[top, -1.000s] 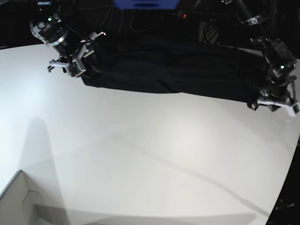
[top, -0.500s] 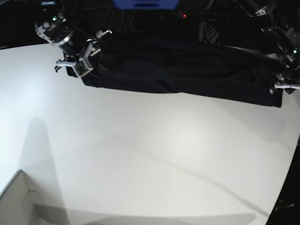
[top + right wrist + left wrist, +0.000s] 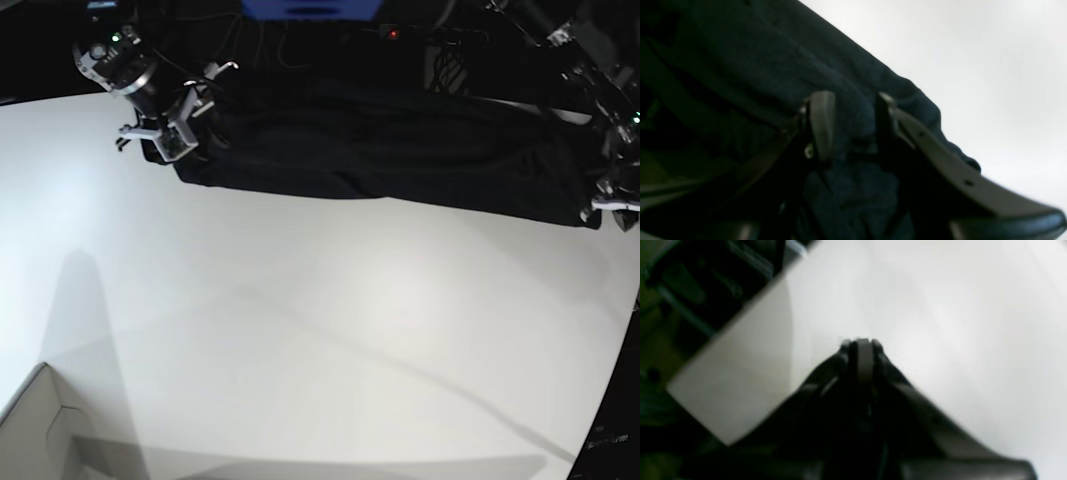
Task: Layout the t-shirt on the table in an organized manner, then fold the t-shirt properly
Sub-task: 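Hold the folded shirt raised between both grippers, then lower the black shirt strip onto the table with both grippers, then move the left gripper to the strip's middle and grasp the fabric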
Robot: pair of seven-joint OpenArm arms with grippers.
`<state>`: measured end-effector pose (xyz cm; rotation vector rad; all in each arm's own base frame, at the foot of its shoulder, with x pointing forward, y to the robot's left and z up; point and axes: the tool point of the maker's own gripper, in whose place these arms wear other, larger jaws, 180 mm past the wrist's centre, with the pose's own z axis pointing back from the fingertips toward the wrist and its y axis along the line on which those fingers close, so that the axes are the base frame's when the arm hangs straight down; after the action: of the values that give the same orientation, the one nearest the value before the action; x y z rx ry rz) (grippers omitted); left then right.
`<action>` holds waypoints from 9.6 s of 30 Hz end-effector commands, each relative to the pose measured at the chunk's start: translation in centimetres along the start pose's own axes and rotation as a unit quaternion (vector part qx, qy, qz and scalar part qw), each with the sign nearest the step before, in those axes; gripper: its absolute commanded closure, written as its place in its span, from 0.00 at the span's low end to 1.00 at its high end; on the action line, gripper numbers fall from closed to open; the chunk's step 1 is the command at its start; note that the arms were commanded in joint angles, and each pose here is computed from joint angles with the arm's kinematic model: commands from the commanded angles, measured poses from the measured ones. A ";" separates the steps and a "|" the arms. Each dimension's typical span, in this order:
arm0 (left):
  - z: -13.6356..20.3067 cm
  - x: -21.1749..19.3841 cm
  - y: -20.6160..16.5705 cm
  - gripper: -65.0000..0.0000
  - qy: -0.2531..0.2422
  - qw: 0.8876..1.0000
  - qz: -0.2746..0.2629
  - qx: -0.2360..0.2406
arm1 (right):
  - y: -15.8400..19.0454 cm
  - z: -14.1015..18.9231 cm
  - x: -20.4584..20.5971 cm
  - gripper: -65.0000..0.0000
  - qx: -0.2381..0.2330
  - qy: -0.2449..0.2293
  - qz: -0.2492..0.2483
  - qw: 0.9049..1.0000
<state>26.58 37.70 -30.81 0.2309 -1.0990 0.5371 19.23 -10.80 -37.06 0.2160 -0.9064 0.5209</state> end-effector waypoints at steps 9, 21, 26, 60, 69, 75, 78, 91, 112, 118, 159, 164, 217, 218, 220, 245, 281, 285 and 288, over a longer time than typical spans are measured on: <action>-1.3 -0.8 0.8 1.00 0.001 1.000 0.027 -0.011 | 0.0 0.2 1.0 0.68 0.001 -0.021 0.000 1.000; -2.8 -4.3 2.2 0.97 0.029 0.999 0.046 0.000 | 0.2 -0.1 0.2 0.68 0.005 -0.012 -0.007 1.000; -2.5 -4.5 2.5 0.69 0.031 0.999 0.042 0.002 | 0.1 -0.1 0.2 0.68 0.005 -0.012 -0.006 1.000; -0.3 -6.4 2.8 0.52 0.044 0.993 0.060 -0.088 | 0.1 -0.2 0.5 0.68 0.005 -0.016 -0.006 1.000; -0.9 -5.3 3.2 0.51 0.037 0.997 0.027 -0.069 | 0.4 -0.3 0.6 0.67 0.001 -0.019 -0.019 1.000; -0.8 -4.1 4.8 0.51 0.020 0.998 0.033 -0.051 | 1.1 -0.7 -0.1 0.45 0.005 -0.008 -0.037 0.999; -1.0 -3.7 5.3 0.51 0.021 0.998 0.028 -0.049 | 0.8 -1.9 -1.6 0.36 0.009 0.020 -0.048 0.999; -1.0 -3.9 5.3 0.51 0.023 0.998 0.026 -0.049 | -0.5 -5.6 -4.1 0.36 0.020 0.053 -0.081 0.995; -2.5 -5.7 5.1 0.51 0.044 0.996 0.064 -0.051 | -5.0 -6.5 -5.6 0.36 -0.011 0.072 -0.092 0.993; -1.7 -3.4 4.4 0.51 0.013 0.997 0.052 -0.061 | -5.0 -6.4 -5.7 0.36 -0.010 0.073 -0.092 0.993; -2.2 -11.0 2.2 0.51 0.121 0.983 -0.028 -0.139 | -5.4 -6.8 -4.8 0.36 -0.012 0.063 -0.089 0.994; -2.4 -13.4 1.4 0.52 0.160 0.974 -0.037 -0.158 | -5.4 -6.8 -4.8 0.36 -0.012 0.063 -0.089 0.994; 7.1 -3.8 -14.0 1.00 -0.014 0.953 -0.124 -0.275 | -6.8 -0.8 3.8 0.36 -0.086 -0.042 -0.011 0.995; 7.5 -4.1 -14.8 1.00 -0.012 0.949 -0.128 -0.286 | -7.2 -0.6 3.7 0.36 -0.093 -0.041 -0.013 0.995; 8.4 -4.9 -16.2 1.00 -0.004 0.942 -0.133 -0.309 | -7.9 -0.2 3.4 0.36 -0.104 -0.039 -0.016 0.994; 13.2 -12.3 -28.5 1.00 0.047 0.847 -0.297 -0.438 | -10.6 2.3 1.0 0.36 -0.154 -0.014 -0.034 0.987; 17.3 -12.4 -33.6 1.00 0.017 0.798 -0.319 -0.512 | -10.8 2.2 1.2 0.36 -0.155 -0.015 -0.032 0.987; 17.2 -12.5 -33.4 1.00 0.019 0.796 -0.323 -0.512 | -10.8 2.2 1.2 0.36 -0.155 -0.015 -0.032 0.987; 18.0 -13.3 -33.6 1.00 0.019 0.775 -0.347 -0.528 | -10.8 2.2 1.2 0.36 -0.155 -0.015 -0.032 0.987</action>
<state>24.95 -2.00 -33.22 -0.3413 -0.9809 -0.7759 23.25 -20.51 -35.59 -0.0274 -0.9448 0.3080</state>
